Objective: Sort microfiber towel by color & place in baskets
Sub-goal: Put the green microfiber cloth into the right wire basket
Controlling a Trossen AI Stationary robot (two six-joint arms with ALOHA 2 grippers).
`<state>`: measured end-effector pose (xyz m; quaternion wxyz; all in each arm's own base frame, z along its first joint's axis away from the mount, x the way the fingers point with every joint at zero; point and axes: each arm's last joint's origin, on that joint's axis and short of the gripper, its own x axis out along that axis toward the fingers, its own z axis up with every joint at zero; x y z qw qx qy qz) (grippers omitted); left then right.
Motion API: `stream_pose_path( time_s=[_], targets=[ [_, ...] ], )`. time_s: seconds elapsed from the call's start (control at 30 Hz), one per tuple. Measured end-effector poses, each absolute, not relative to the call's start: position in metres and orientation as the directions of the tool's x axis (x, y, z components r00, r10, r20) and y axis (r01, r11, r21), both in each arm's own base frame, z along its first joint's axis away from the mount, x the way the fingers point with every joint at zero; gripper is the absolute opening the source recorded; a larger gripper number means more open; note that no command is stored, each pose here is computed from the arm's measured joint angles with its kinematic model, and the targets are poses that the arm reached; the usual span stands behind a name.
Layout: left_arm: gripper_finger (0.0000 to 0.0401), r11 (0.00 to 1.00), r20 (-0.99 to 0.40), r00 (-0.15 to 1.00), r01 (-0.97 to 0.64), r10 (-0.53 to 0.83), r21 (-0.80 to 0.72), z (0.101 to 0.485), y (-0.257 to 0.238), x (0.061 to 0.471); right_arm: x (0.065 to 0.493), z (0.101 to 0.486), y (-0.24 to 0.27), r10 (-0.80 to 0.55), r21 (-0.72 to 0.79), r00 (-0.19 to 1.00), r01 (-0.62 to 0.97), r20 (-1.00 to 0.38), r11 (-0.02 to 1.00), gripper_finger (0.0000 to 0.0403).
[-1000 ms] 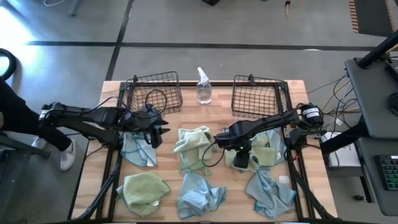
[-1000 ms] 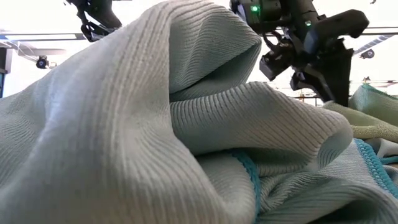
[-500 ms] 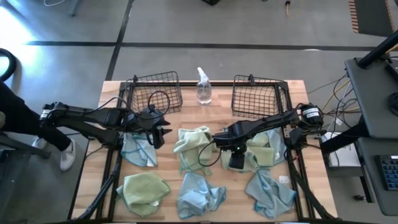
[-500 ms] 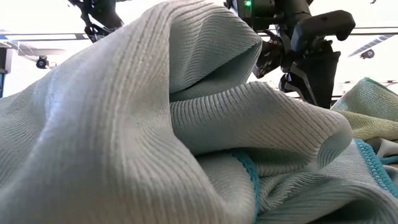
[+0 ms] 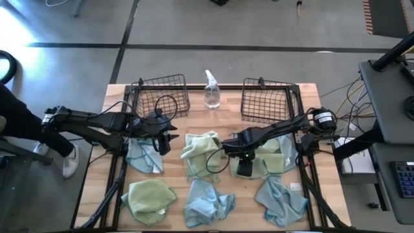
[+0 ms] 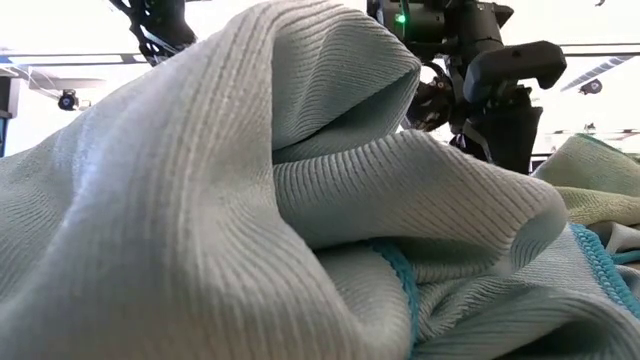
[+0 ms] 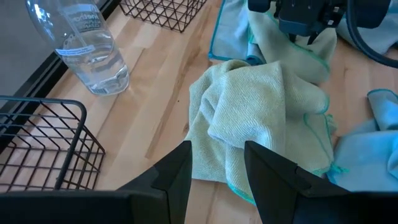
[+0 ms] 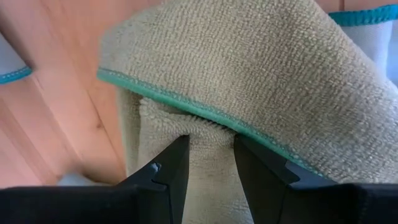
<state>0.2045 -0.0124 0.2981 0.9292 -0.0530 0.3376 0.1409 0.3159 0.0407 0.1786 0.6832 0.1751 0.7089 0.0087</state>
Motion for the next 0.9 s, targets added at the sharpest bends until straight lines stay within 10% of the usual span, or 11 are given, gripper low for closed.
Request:
stream_pose_path(
  time_s=[0.9],
  targets=[
    [0.0132,0.955,-0.643,0.732,-0.298,0.226,-0.003,0.298,-0.012,0.204,0.301,0.137,0.039,0.266,0.269,0.045,0.226,-0.963,0.936,0.0107]
  ],
)
